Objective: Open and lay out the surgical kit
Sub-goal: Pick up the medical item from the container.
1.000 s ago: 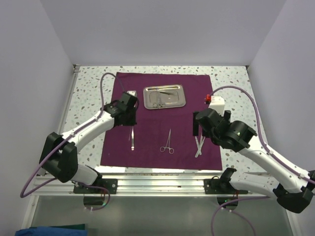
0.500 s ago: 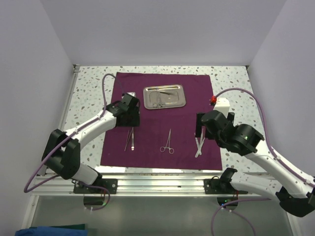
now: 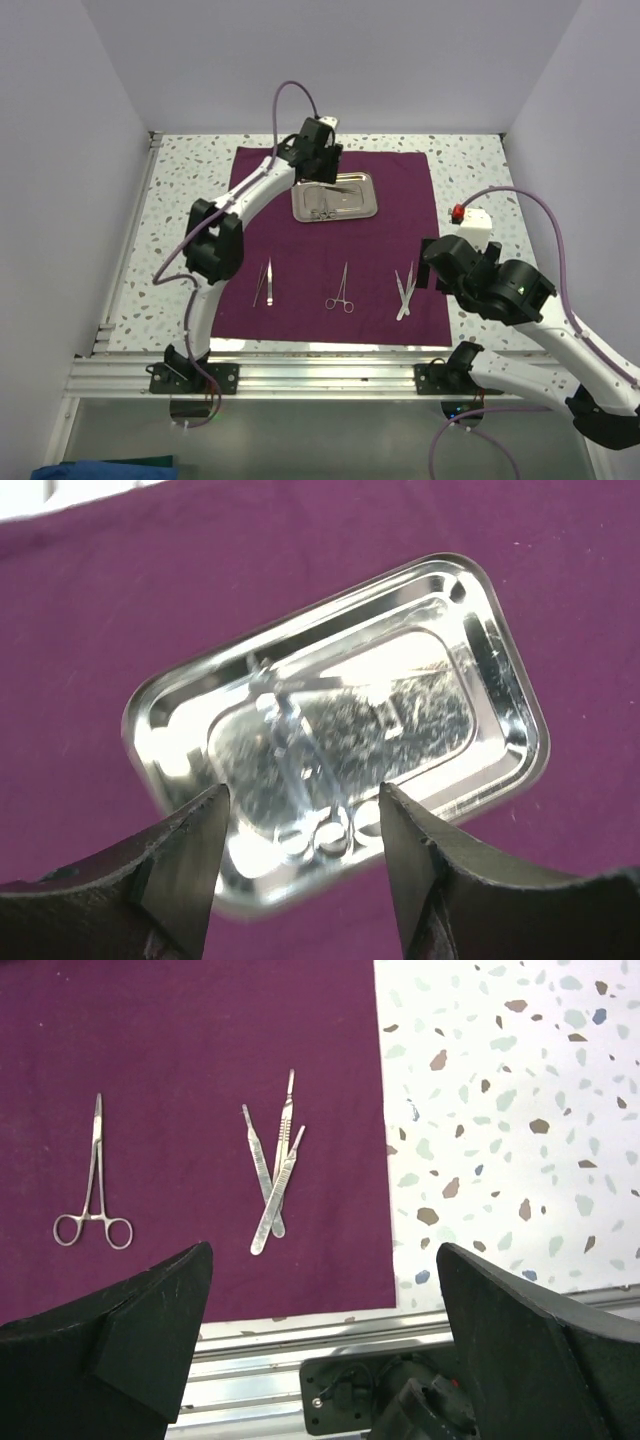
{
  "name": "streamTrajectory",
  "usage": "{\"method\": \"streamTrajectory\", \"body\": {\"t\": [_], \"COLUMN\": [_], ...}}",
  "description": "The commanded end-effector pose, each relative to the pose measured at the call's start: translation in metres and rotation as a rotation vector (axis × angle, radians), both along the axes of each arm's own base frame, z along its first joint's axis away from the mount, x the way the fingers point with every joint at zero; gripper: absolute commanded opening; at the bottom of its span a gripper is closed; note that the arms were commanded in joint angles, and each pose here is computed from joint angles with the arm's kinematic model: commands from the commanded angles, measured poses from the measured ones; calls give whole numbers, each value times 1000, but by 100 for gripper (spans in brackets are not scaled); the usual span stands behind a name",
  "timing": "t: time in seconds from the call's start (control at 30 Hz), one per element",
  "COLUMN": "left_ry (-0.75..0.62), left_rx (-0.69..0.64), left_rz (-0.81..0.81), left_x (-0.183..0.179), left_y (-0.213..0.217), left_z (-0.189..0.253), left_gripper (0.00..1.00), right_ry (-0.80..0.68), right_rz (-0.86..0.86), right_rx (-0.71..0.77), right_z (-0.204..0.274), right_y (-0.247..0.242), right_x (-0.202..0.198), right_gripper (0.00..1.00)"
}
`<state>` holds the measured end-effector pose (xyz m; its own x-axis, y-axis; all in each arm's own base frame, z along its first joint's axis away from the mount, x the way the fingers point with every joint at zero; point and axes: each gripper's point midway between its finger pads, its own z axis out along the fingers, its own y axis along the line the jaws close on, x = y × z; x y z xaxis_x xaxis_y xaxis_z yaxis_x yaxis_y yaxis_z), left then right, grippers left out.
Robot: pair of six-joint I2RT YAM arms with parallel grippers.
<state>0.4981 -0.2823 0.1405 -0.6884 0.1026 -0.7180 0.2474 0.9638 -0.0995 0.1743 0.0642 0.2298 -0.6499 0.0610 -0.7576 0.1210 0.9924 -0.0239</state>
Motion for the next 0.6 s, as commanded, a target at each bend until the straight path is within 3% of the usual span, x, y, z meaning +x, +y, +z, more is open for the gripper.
{"method": "streamTrajectory", "body": {"t": [0.0,0.1,0.23,0.57], "left_ry": [-94,-123,-198,-220], "left_rx": [23,-96,-109,-108], "left_rz": [-227,-428,-573,-617], "left_x": [32,40,48,65], "left_y": [-28,-53,-65,-73], "left_z": [1,1,-4,-35], "left_gripper": [65,67,67,70], "right_ry": [-17,5,31,67], "right_rz": [-83,-110,-140,-127], "right_rx": [-8,-23,-56,-151], "right_z": [16,17,16,13], "right_y": [-23,-31,-38,-19], "right_x": [-10,-17,-22,0], "right_gripper": [98,98,98,99]}}
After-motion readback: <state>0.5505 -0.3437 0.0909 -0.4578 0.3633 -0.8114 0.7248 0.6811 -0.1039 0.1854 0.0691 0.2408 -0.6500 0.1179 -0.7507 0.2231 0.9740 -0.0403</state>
